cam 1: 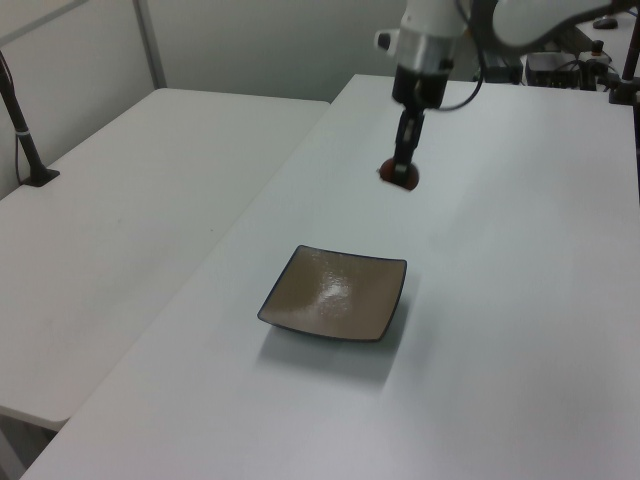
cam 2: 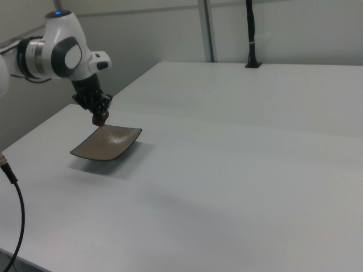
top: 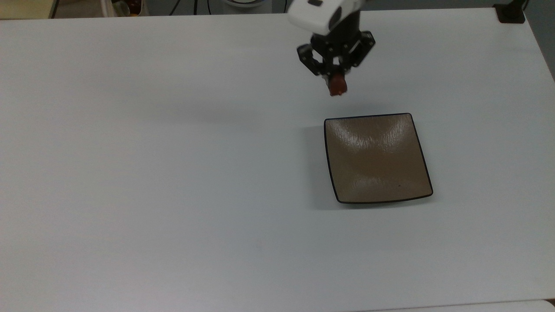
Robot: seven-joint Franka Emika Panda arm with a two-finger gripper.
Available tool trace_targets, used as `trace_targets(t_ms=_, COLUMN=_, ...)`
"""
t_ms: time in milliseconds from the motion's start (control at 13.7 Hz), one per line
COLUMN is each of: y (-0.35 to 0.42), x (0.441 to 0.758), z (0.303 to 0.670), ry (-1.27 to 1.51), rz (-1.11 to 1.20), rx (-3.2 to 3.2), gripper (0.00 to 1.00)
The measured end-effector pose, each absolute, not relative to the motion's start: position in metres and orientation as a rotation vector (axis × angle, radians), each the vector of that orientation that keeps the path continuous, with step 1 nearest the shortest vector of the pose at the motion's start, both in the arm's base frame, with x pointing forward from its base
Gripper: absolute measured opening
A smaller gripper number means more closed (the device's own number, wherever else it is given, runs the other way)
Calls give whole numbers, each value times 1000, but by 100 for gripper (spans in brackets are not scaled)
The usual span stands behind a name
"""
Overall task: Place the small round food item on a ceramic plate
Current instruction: 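Carry the held item over the square brown plate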
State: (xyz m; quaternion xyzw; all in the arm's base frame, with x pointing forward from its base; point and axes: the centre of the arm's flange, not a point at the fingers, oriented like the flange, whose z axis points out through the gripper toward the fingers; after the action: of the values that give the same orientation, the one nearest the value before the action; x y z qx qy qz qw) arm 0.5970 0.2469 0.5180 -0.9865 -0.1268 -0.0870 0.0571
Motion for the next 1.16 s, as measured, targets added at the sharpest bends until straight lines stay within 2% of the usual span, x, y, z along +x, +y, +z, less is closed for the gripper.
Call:
trace_targets(t_ms=509, y=318, x=617, z=446, ry=-317, rz=-328, rx=-2955, gripper=22)
trace_targets(t_ms=1164, y=343, x=647, z=368, ry=-280, rz=-394, rx=-2935, gripper=26)
